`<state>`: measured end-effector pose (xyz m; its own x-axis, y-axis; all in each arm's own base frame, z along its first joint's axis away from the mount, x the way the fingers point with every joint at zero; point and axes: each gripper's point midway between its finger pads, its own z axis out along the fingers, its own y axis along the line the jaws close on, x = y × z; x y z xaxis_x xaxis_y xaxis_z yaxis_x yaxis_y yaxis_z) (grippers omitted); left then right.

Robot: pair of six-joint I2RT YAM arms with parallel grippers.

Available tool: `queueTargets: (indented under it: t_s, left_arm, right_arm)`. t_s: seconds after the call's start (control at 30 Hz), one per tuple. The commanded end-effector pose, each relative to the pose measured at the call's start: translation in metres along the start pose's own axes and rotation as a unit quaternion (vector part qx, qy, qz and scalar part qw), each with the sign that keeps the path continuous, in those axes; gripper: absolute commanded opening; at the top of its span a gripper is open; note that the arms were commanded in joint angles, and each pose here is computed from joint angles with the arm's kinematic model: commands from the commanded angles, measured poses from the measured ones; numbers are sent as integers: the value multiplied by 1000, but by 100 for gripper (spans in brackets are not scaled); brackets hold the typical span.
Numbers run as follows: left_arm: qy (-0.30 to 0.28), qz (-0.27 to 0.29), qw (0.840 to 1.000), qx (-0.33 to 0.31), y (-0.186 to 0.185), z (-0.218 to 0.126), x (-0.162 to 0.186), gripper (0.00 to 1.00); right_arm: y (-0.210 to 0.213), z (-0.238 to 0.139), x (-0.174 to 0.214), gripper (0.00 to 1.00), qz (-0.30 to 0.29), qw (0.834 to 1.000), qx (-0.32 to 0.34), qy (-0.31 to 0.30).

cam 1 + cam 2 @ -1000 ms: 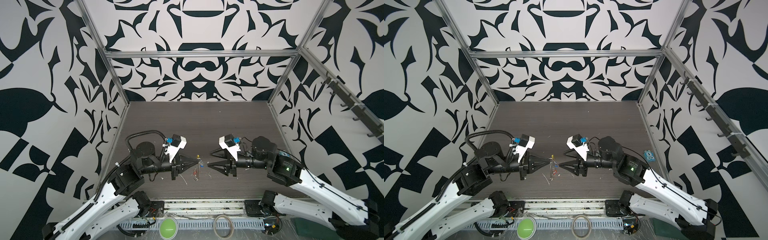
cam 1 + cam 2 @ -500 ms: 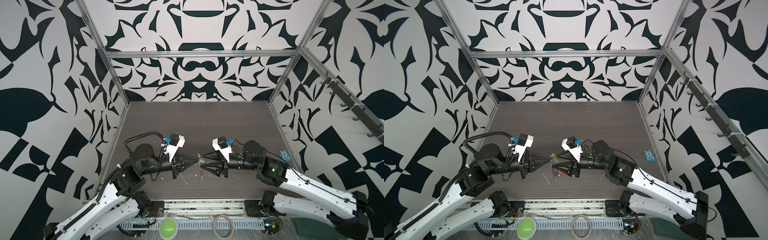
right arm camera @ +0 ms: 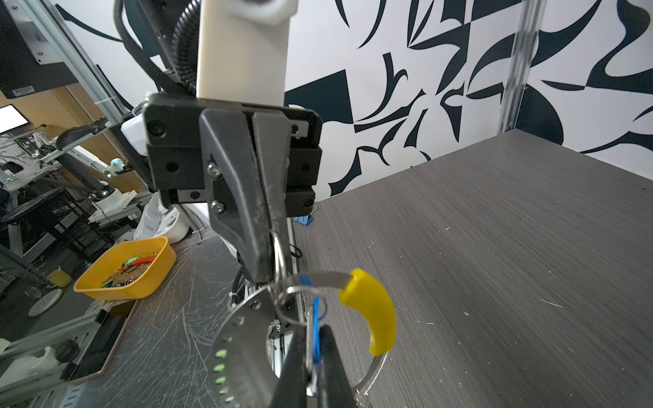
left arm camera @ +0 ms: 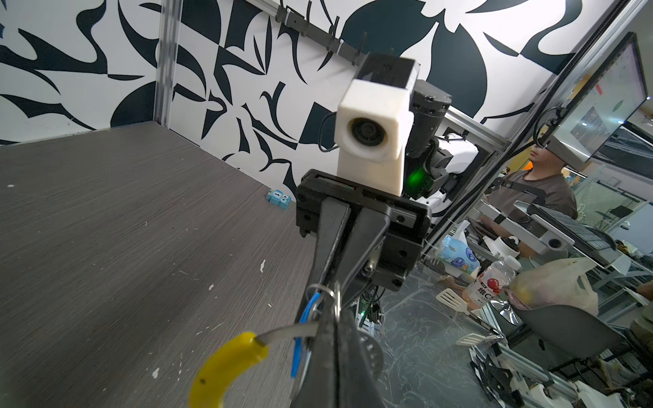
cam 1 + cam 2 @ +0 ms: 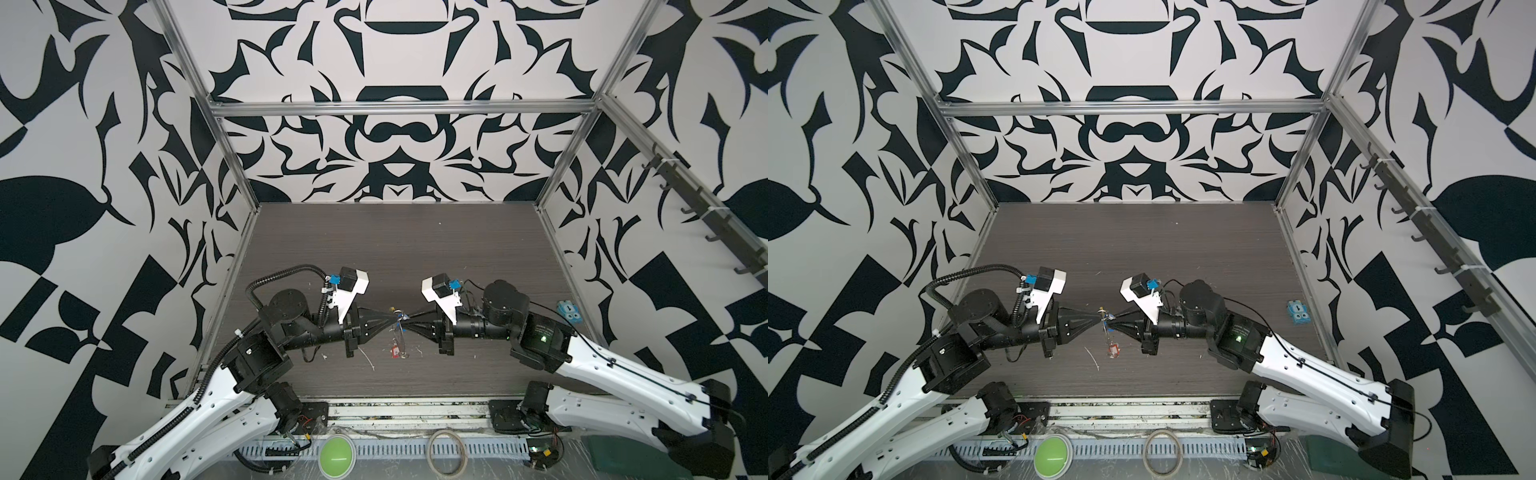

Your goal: Remove the keys from the keyring

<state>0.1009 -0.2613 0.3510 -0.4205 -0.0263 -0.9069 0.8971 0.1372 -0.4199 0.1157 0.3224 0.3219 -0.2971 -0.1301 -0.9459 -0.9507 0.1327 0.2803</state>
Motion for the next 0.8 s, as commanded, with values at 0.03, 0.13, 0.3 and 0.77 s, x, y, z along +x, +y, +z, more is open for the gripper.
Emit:
queueTargets:
  t_s: [0.03, 0.13, 0.3, 0.77]
  left_arm:
    - [-35, 11, 999, 0, -2, -3, -12, 0]
    - [-46, 13, 999, -4, -1, -4, -15, 0]
    - [-55, 20, 998, 3, -4, -5, -17, 0]
    - [-42, 28, 998, 23, -8, -1, -12, 0]
  right_arm:
    - [15, -2, -17, 0, -25, 999, -22, -5]
    - [17, 2, -10, 0, -26, 999, -29, 15]
    - [20, 8, 2, 0, -23, 998, -39, 47]
    - [21, 17, 26, 0, -6, 992, -54, 113]
